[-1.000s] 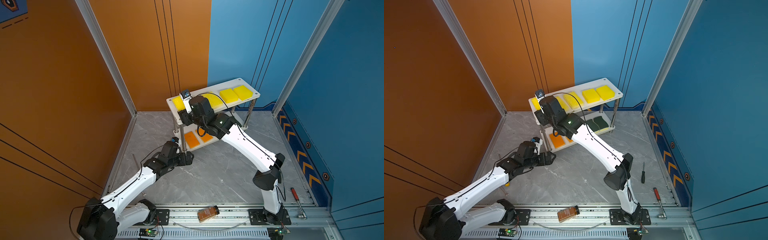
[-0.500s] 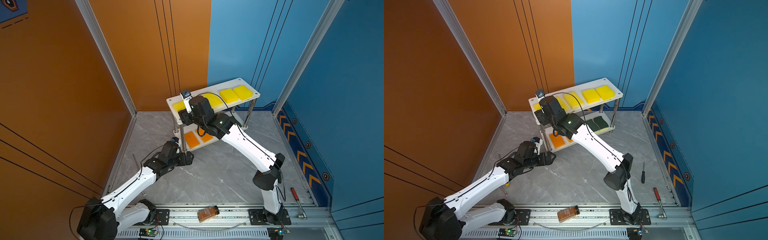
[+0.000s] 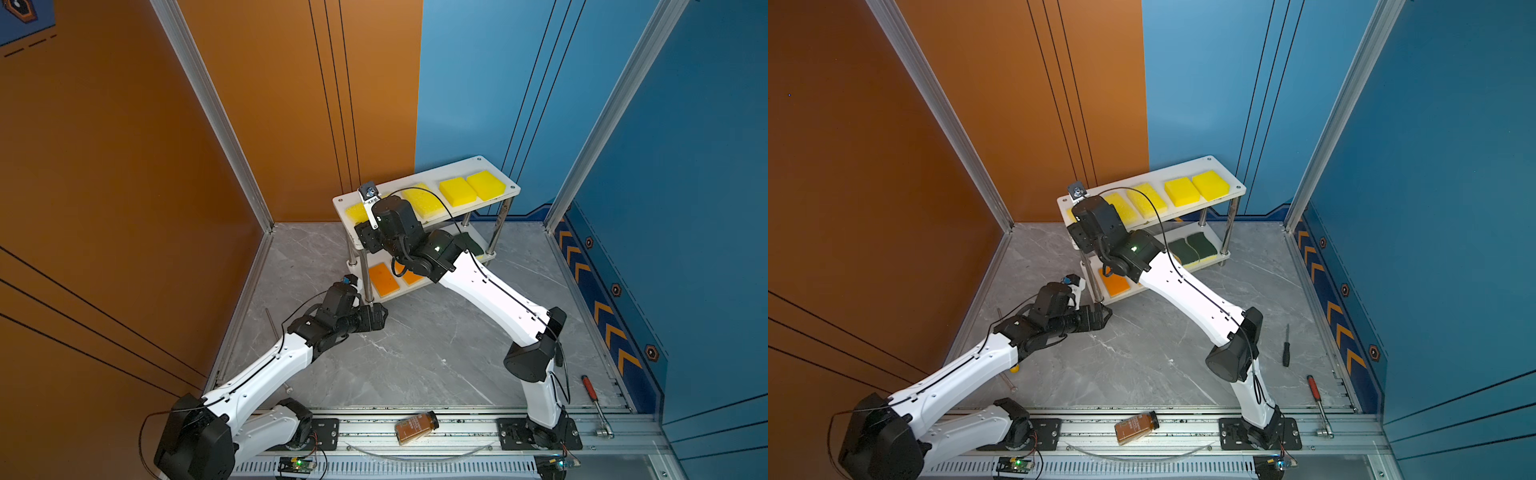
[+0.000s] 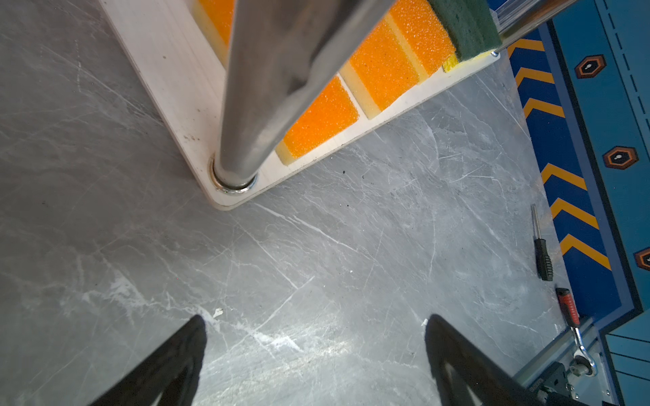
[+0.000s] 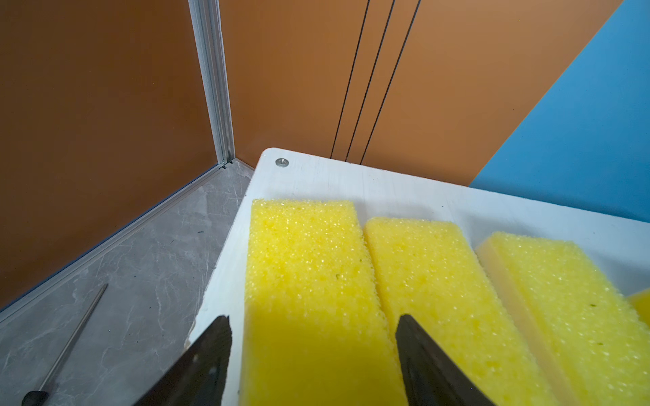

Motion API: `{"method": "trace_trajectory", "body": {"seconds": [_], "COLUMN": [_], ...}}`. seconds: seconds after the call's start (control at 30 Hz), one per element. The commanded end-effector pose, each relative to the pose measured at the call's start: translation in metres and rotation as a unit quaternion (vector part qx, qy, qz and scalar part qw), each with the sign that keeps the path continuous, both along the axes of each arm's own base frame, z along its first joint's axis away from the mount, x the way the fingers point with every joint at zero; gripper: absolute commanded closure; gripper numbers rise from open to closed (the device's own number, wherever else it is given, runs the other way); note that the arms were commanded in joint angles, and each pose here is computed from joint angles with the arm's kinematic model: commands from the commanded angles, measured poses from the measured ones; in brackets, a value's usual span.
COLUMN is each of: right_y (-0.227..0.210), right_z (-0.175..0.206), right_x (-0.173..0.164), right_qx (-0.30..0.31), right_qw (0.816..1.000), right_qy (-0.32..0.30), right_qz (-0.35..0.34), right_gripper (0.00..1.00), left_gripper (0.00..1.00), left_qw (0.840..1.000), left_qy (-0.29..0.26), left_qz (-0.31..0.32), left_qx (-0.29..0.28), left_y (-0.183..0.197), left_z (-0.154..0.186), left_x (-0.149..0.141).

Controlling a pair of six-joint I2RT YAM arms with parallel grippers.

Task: Arrange cleaning sponges on a shelf
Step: Place the cleaning sponge at the shelf.

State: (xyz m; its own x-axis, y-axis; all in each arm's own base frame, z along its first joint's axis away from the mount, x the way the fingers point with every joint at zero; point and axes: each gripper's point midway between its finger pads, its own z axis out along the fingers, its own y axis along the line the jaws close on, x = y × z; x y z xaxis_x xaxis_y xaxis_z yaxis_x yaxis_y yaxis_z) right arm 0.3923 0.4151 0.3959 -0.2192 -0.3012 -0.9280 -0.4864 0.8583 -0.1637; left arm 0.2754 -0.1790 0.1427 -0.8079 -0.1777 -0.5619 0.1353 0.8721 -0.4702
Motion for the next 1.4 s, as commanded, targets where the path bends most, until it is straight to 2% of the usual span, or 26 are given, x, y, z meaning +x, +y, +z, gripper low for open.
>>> {"method": "trace_trajectory", "body": {"seconds": [0.0,0.87,0.97,1.1,1.37], "right_y": [-0.001,0.000,0.000,-0.001,-0.009], "right_z": [0.005,0.002,0.006,0.016,0.039], "right_x": [0.002,0.000,-0.002,-0.008,-0.024], "right_qx": [-0.006,-0.013,-0.009,0.004,0.031], "right_qw": [1.000,1.000,1.000,1.000,0.999], "right_qy": [-0.013,-0.014,-0.015,-0.014,-0.010], "right_qz": [-0.011,-0.014,-0.009,0.002,0.028], "right_gripper": [0.28,0.35,0.27,0.23,0.21], "left_gripper": [0.02,0.02,0.02,0.02,0.02], "left_qw": [1.000,1.000,1.000,1.000,1.000], "left_qy": [0.000,-0.001,-0.002,-0.003,-0.012], "left_qz": [0.002,0.005,0.005,0.004,0.007], "left_qx": [-0.001,-0.001,-0.001,-0.001,-0.001], "left_y": [0.003,0.004,0.004,0.004,0.006], "left_z": [-0.003,-0.003,-0.003,-0.001,0.005], "left_x": [0.000,-0.001,-0.001,-0.001,-0.001]}}
